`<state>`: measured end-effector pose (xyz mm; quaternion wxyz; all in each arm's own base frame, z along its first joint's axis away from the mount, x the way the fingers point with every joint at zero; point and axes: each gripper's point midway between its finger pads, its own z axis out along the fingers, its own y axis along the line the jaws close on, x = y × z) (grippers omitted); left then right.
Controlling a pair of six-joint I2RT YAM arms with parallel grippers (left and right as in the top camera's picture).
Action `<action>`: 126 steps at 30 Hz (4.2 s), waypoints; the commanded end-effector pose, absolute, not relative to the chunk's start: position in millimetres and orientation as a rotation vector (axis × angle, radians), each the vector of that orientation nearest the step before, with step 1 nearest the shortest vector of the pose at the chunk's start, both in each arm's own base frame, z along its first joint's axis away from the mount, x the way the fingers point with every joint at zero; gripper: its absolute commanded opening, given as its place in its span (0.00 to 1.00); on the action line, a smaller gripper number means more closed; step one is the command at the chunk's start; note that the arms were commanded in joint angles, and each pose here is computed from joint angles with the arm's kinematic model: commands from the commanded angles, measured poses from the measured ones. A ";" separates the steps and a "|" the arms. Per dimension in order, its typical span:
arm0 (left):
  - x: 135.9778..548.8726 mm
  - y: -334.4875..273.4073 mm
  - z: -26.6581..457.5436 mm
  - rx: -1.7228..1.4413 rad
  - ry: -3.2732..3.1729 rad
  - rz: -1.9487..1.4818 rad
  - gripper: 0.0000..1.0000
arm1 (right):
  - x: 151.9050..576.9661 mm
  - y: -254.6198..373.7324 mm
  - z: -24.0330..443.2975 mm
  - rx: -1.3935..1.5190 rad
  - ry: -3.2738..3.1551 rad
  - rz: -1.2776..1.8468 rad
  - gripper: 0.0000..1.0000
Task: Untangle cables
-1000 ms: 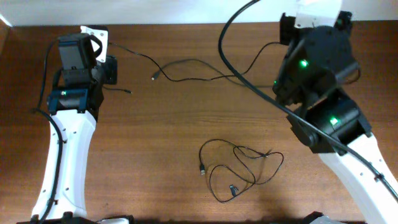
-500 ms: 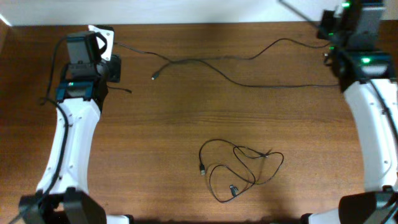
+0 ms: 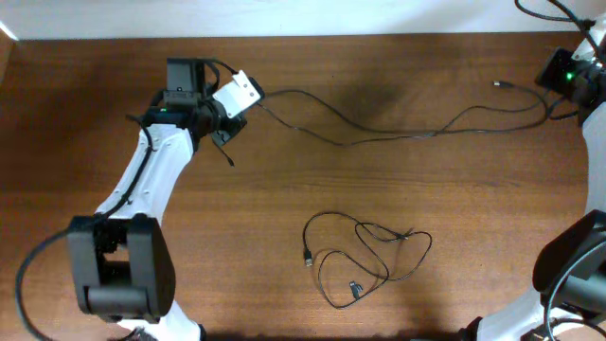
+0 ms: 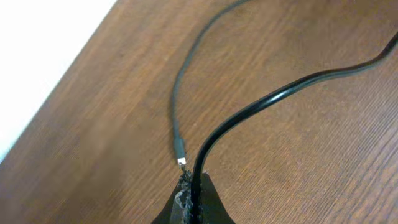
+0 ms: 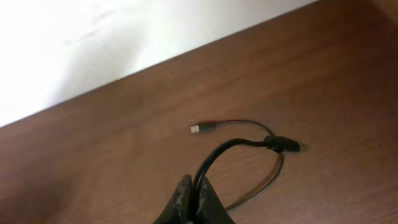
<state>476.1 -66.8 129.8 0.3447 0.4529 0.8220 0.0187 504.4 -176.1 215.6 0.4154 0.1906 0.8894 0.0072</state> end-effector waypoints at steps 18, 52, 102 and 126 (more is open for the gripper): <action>453.8 -114.5 18.6 1.609 2.126 -0.058 0.00 | 477.8 -247.0 103.4 0.568 2.455 -0.078 0.04; 467.3 -75.4 138.4 1.365 2.036 0.118 0.99 | 448.2 -262.4 158.6 0.606 2.387 -0.062 0.99; 394.3 -65.8 189.3 0.417 2.516 -0.257 0.99 | 217.5 186.2 59.4 -0.803 2.959 0.428 0.74; 394.3 -66.0 189.3 0.418 2.515 -0.258 0.99 | 211.9 177.5 49.5 -0.779 2.994 0.379 0.27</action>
